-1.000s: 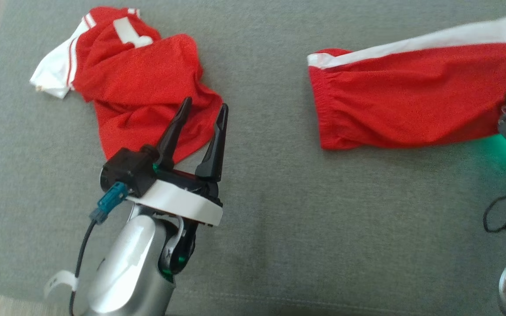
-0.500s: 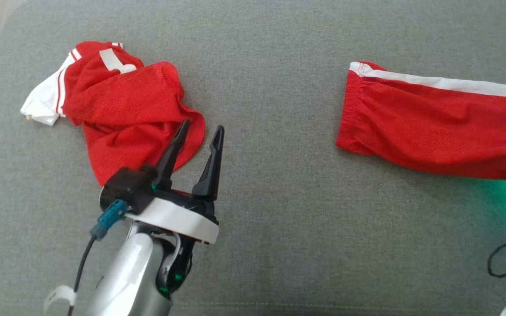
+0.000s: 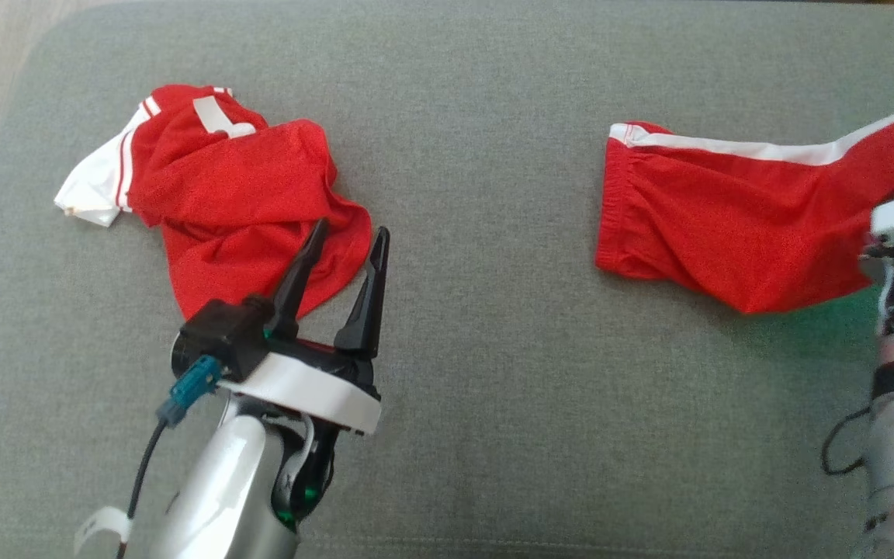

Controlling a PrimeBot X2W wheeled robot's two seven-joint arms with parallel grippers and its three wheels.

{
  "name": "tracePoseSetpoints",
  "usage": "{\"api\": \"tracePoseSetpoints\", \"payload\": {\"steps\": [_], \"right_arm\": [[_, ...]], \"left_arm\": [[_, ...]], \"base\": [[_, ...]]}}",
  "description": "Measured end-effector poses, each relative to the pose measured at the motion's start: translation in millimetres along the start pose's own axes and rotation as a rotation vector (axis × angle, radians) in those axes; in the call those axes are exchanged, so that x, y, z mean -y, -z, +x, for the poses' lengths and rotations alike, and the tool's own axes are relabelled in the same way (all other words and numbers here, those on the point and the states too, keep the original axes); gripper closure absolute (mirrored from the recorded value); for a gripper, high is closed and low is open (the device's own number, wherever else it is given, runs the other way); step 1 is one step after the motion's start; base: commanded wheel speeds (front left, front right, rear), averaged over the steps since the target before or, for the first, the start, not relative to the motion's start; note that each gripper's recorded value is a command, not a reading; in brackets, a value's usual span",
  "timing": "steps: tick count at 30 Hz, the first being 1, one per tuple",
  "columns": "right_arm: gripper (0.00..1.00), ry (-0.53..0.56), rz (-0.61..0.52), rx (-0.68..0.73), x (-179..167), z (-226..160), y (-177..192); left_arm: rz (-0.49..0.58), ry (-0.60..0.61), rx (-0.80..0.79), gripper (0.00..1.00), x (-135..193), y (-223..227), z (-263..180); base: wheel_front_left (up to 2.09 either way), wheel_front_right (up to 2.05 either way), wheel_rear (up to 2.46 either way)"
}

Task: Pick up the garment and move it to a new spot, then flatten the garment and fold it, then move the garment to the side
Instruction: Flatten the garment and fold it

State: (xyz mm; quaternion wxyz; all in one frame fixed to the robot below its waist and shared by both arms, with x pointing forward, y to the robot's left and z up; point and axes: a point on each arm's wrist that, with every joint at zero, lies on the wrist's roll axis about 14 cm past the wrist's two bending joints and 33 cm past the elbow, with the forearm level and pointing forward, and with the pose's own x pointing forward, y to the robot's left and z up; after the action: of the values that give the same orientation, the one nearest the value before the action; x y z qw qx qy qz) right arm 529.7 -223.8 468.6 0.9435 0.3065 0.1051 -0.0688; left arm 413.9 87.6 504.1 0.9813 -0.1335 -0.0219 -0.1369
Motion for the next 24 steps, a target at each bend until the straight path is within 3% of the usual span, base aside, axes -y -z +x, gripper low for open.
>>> {"api": "tracePoseSetpoints", "payload": {"steps": [12,24], "right_arm": [[1.00,-0.270,-0.012,-0.128,-83.6,-30.4,55.7],[1.00,-0.388,-0.061,-0.262,-124.2,-43.2,110.7]], "left_arm": [[0.008,-0.021,0.005,0.00,-2.4,-3.8,-14.4],[0.018,-0.063,0.013,0.00,-14.6,-8.5,-23.6]], "base": [[0.00,0.00,0.00],[0.00,0.00,0.00]]}}
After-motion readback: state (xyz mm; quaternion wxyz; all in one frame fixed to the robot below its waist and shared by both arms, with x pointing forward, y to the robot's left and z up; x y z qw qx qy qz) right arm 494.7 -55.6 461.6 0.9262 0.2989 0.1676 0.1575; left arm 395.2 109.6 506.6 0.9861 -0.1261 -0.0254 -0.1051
